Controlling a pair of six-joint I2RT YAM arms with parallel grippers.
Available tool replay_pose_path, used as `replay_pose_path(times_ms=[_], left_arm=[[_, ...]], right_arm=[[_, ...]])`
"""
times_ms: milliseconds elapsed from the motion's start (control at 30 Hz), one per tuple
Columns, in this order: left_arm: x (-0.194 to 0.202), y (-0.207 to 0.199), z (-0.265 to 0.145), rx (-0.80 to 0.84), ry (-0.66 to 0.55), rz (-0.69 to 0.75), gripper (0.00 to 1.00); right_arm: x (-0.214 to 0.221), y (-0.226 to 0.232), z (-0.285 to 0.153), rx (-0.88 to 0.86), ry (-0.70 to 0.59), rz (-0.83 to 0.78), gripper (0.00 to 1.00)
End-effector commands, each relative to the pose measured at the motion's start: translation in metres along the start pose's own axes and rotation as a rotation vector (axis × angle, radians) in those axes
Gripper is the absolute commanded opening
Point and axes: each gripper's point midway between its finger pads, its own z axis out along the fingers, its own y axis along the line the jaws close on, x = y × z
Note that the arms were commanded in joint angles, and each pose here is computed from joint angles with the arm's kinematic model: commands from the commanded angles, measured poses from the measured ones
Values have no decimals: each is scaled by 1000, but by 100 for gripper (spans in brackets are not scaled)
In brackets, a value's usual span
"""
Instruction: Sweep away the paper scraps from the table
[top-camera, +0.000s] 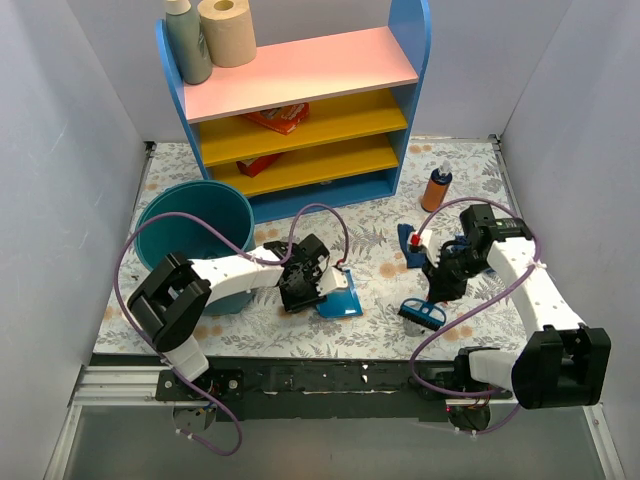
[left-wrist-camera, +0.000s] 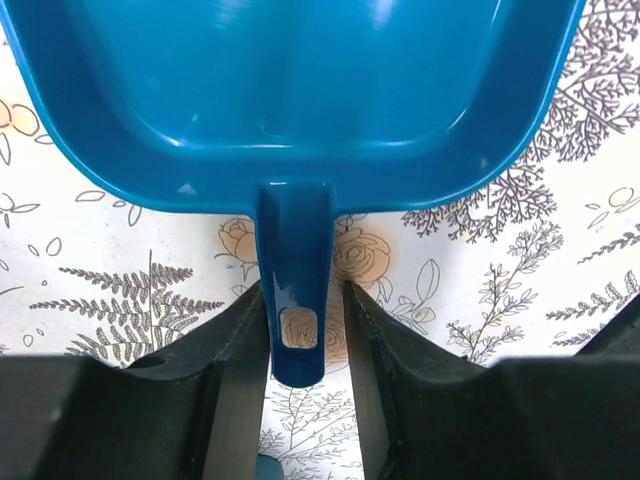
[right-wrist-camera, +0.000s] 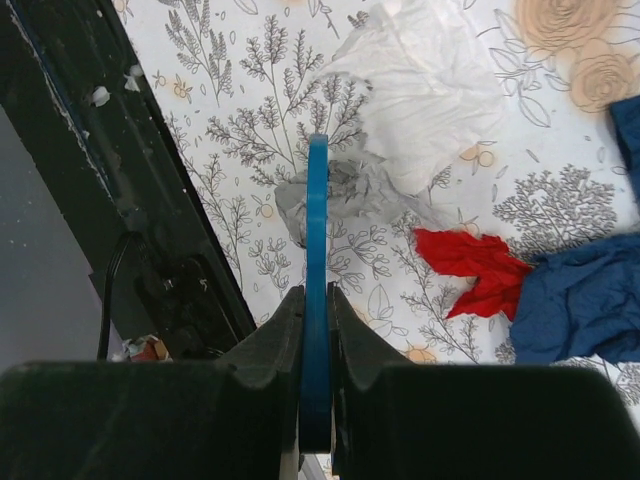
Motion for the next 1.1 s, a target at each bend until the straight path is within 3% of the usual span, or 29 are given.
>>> replay_pose_path(times_ms=[0,67,200,333,500,633,900,1067], left_arm=[[0,-4,-9,-2,-50,4,31],[4,-6,-11,0,-48,2,27],[6,-10,-16,18,-44,-4,10],[5,-11,-22,29,-38,5,0],[1,-6,-30,19,-24,24,0],[-5,-2,-35,12,-15,28,0],[-6,4,-44,6,43,1,0],[-2,3,-43,13,73,2,0]], right_arm=[[-8,-7,15,-5,-15,-32,1],[-18,-12,22,-1,-20,-38,1],[-61,-34,30,43,-124,4,1],[-96,-52,21,75,-199,33,1],[-118,-55,-3,91,-200,19,1],[-102,-51,-19,172,-137,31,1],[-38,-77,-55,575,59,193,1],[-8,-85,-62,685,163,197,1]])
